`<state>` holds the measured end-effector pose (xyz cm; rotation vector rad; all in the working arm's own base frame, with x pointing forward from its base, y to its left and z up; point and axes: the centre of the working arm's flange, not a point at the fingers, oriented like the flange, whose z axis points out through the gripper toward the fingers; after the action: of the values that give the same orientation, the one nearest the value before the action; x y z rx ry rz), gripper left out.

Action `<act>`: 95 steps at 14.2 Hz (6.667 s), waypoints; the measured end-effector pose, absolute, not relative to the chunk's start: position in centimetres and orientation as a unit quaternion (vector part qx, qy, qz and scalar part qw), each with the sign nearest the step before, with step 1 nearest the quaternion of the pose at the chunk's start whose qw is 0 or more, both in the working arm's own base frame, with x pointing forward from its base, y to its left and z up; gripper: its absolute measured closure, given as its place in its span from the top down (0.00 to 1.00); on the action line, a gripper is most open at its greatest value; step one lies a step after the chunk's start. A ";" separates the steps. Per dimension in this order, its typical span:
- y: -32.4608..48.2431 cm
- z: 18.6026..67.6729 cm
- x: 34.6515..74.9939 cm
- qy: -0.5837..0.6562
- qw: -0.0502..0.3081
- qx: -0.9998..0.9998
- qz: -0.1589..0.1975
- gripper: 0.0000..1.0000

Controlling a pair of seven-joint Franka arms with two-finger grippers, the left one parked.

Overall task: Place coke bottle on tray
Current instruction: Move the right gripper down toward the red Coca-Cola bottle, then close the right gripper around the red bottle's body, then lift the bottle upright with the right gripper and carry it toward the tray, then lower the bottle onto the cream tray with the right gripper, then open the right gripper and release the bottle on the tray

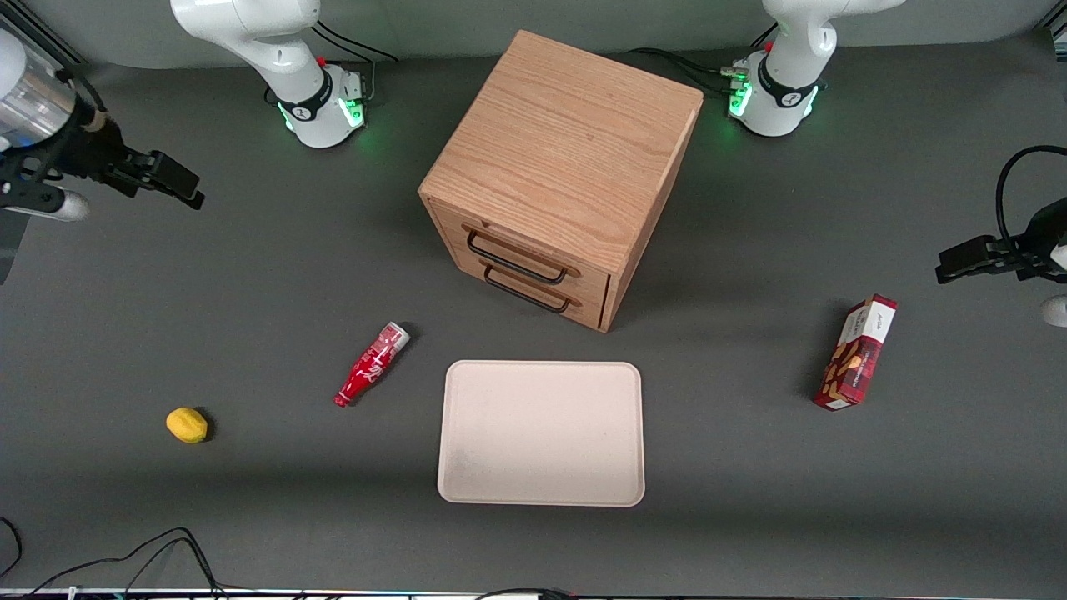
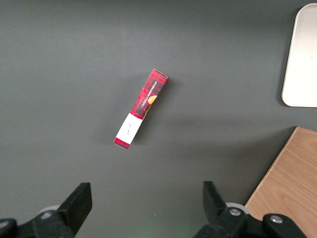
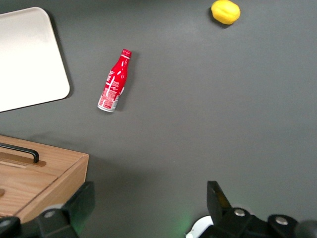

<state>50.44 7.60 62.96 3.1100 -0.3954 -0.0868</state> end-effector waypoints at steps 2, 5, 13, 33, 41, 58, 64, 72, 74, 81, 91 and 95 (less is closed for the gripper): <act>10.8 60.5 52.7 -0.147 0.000 0.989 -0.022 1.00; 14.9 53.7 57.6 -0.196 -0.011 0.980 -0.036 1.00; 17.8 26.9 63.2 -0.321 -0.003 0.941 -0.107 1.00; 18.0 19.5 61.4 -0.315 -0.009 0.946 -0.070 0.54; 18.9 44.2 65.7 -0.225 -0.009 0.973 -0.052 0.54; 32.5 22.8 68.5 -0.034 -0.094 0.990 -0.101 0.54; 32.4 22.2 68.8 -0.012 -0.089 0.992 -0.091 0.54; 33.0 19.9 68.8 -0.007 -0.089 0.993 -0.079 0.54; 33.0 19.9 68.8 -0.007 -0.090 0.993 -0.078 0.54; 33.0 20.0 68.9 -0.008 -0.090 0.993 -0.076 1.00; 30.2 33.9 70.1 -0.008 -0.069 0.996 -0.049 1.00; 23.2 49.6 68.5 -0.041 -0.033 0.999 -0.010 1.00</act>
<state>68.52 23.15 49.60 3.2040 -0.1325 -0.0326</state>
